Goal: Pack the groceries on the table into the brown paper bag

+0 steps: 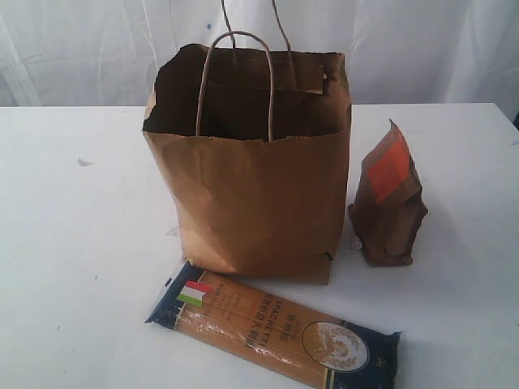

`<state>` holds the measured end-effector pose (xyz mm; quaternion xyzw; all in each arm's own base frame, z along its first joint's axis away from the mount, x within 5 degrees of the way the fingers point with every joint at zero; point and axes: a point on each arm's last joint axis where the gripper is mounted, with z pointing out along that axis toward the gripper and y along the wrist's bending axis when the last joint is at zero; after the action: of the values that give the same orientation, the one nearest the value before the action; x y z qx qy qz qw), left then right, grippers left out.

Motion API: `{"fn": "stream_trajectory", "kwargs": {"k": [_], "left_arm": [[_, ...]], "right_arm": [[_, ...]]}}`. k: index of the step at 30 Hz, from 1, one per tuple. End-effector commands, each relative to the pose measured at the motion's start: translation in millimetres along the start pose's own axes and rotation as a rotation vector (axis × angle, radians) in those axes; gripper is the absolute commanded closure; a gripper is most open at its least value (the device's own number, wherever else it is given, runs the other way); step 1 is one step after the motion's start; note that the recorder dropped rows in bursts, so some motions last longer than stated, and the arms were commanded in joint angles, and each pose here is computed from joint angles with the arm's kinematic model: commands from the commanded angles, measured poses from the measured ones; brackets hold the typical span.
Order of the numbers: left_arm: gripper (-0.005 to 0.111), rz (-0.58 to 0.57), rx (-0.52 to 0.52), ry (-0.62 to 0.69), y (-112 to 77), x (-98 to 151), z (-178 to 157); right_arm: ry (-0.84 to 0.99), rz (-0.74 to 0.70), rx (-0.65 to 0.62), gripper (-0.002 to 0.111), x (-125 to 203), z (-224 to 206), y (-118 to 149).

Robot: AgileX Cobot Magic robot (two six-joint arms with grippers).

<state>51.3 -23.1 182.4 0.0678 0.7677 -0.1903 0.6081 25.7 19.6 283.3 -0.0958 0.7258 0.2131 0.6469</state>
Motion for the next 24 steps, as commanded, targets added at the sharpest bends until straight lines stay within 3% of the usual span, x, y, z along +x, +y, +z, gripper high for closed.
{"fn": "stream_trajectory", "kwargs": {"k": [1,5,7,15,24], "left_arm": [[0.107,-0.013,0.002,-0.005,0.0,0,0],[0.107,-0.013,0.002,-0.005,0.0,0,0],[0.107,-0.013,0.002,-0.005,0.0,0,0],[0.107,-0.013,0.002,-0.005,0.0,0,0],[0.107,-0.013,0.002,-0.005,0.0,0,0]], "right_arm": [[0.24,-0.143,-0.022,0.108,-28,-5,10],[0.39,-0.175,0.004,0.108,-53,11,11],[0.428,-0.184,0.014,0.101,-65,23,10],[0.409,-0.266,0.034,0.048,-92,84,5],[0.575,-0.243,0.053,0.047,-91,171,-8]]}}
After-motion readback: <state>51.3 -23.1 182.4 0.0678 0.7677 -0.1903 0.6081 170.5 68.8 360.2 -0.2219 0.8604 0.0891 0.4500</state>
